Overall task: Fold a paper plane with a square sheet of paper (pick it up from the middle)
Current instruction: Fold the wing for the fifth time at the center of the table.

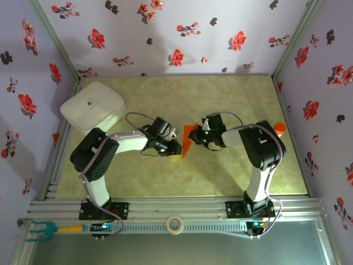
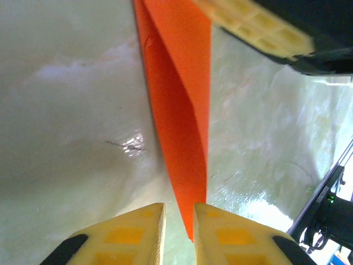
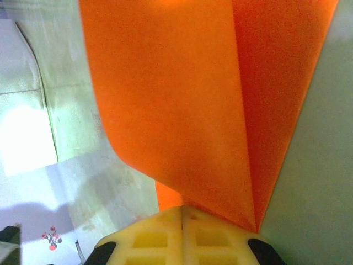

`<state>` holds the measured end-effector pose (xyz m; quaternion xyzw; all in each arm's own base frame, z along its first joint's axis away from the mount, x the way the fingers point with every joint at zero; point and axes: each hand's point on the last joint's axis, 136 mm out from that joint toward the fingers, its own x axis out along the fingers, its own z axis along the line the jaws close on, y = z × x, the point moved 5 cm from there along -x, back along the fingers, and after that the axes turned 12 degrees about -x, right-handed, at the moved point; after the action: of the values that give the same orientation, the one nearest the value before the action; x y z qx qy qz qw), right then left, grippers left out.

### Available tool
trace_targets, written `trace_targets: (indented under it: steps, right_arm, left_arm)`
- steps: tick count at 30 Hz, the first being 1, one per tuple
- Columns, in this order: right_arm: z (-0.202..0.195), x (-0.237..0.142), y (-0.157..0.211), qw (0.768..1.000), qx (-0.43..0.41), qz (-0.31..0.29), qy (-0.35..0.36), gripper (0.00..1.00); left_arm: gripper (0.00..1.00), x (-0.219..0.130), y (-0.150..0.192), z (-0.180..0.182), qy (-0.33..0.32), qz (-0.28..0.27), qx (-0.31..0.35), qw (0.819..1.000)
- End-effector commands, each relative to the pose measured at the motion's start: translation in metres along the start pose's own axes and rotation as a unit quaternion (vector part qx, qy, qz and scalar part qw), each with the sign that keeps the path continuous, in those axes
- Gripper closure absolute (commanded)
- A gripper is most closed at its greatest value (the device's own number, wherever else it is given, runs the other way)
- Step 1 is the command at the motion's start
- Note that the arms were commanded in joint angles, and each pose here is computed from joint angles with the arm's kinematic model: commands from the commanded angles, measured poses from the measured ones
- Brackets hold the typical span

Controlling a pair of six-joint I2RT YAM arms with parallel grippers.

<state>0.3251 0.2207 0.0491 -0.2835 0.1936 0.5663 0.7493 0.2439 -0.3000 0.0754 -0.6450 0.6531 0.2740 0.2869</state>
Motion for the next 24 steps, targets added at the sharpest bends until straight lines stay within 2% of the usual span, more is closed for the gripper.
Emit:
trace_targets:
  steps: [1,4,8,16,24]
  right_arm:
    - [-0.034,0.004,0.014,0.997,0.032,0.019,0.065,0.98]
    - [-0.034,0.004,0.014,0.997,0.032,0.019,0.065,0.98]
    - [-0.034,0.004,0.014,0.997,0.032,0.019,0.067,0.98]
    - [-0.033,0.005,0.014,0.997,0.034,0.017,0.064,0.98]
    - [-0.033,0.004,0.014,0.997,0.034,0.018,0.063,0.98]
  left_arm:
    - [0.78,-0.01,-0.004,-0.013,0.022,-0.032,0.01,0.999]
    - [0.86,-0.02,-0.01,-0.03,0.053,-0.051,0.032,0.997]
    - [0.97,-0.017,-0.01,-0.058,0.111,-0.005,0.052,0.992]
    - [0.99,0.014,-0.008,-0.061,0.1,0.047,0.049,0.993]
    - [0.98,0.032,-0.012,-0.05,0.065,0.055,0.043,0.995]
